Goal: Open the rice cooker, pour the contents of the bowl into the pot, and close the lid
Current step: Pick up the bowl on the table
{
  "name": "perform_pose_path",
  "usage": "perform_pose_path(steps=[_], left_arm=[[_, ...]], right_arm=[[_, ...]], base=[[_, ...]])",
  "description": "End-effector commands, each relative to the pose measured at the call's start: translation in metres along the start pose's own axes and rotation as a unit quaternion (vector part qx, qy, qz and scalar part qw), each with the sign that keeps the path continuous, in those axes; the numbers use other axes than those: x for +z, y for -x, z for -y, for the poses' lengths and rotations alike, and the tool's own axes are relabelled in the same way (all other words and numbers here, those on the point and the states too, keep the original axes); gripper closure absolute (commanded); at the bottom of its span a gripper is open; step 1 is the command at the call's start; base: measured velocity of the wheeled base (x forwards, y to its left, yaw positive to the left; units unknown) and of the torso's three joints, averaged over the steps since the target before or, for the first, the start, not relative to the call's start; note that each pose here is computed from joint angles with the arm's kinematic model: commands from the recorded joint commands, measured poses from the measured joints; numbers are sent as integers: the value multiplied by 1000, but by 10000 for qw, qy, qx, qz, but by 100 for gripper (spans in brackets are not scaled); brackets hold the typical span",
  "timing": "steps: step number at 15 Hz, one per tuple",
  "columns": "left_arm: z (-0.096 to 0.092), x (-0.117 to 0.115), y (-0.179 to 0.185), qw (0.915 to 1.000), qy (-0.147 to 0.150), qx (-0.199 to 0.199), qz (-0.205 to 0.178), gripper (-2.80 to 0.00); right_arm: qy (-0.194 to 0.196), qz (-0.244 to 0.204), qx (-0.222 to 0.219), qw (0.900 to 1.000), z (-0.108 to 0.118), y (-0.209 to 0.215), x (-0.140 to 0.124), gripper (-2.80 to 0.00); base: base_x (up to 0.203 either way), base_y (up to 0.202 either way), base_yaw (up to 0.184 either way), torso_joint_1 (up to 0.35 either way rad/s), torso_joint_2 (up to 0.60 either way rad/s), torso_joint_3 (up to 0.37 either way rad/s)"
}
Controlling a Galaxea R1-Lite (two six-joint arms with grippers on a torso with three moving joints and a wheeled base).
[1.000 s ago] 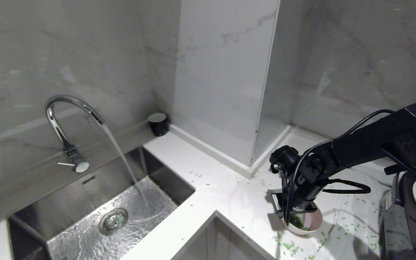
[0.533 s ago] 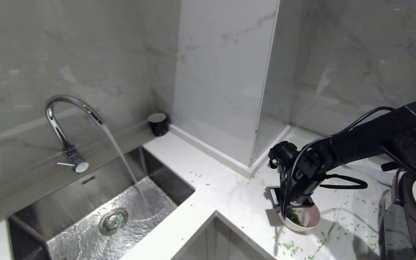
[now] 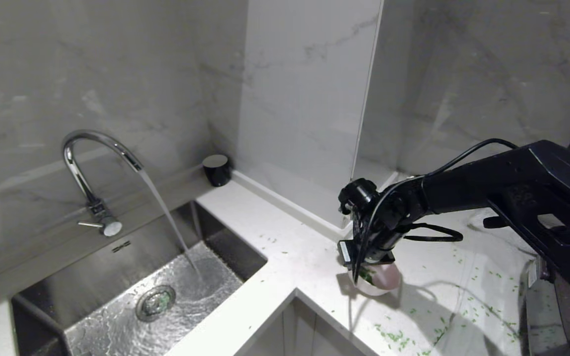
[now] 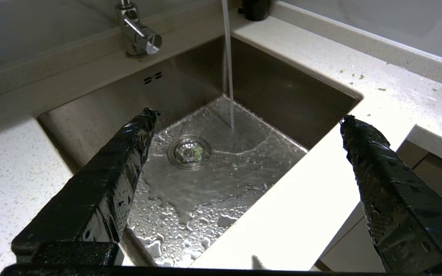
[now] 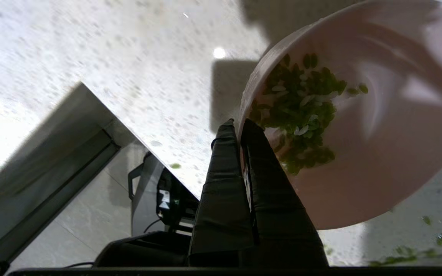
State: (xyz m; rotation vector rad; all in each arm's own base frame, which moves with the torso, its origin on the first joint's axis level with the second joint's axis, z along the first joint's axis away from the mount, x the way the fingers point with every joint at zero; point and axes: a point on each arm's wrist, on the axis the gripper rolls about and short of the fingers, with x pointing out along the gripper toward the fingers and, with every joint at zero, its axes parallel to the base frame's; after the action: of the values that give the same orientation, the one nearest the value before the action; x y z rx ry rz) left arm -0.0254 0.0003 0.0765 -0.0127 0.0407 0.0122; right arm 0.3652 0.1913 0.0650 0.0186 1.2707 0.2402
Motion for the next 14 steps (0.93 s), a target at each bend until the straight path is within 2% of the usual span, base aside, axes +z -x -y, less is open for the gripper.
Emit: perform_pose_path(steps=[1, 8, 14], left_arm=[[0, 0, 0, 10000, 0, 2, 5, -280], [0, 0, 0, 10000, -3, 2, 12, -280], [0, 0, 0, 10000, -3, 2, 12, -280]], right_arm=[[93, 21, 71, 9999, -18, -7, 9, 0], [214, -57, 151, 9996, -59, -27, 26, 0], [310, -61, 179, 9993, -67, -28, 22, 0]], base=[[0, 0, 0, 0, 0, 0], [0, 0, 0, 0, 0, 0], [0, 0, 0, 0, 0, 0]])
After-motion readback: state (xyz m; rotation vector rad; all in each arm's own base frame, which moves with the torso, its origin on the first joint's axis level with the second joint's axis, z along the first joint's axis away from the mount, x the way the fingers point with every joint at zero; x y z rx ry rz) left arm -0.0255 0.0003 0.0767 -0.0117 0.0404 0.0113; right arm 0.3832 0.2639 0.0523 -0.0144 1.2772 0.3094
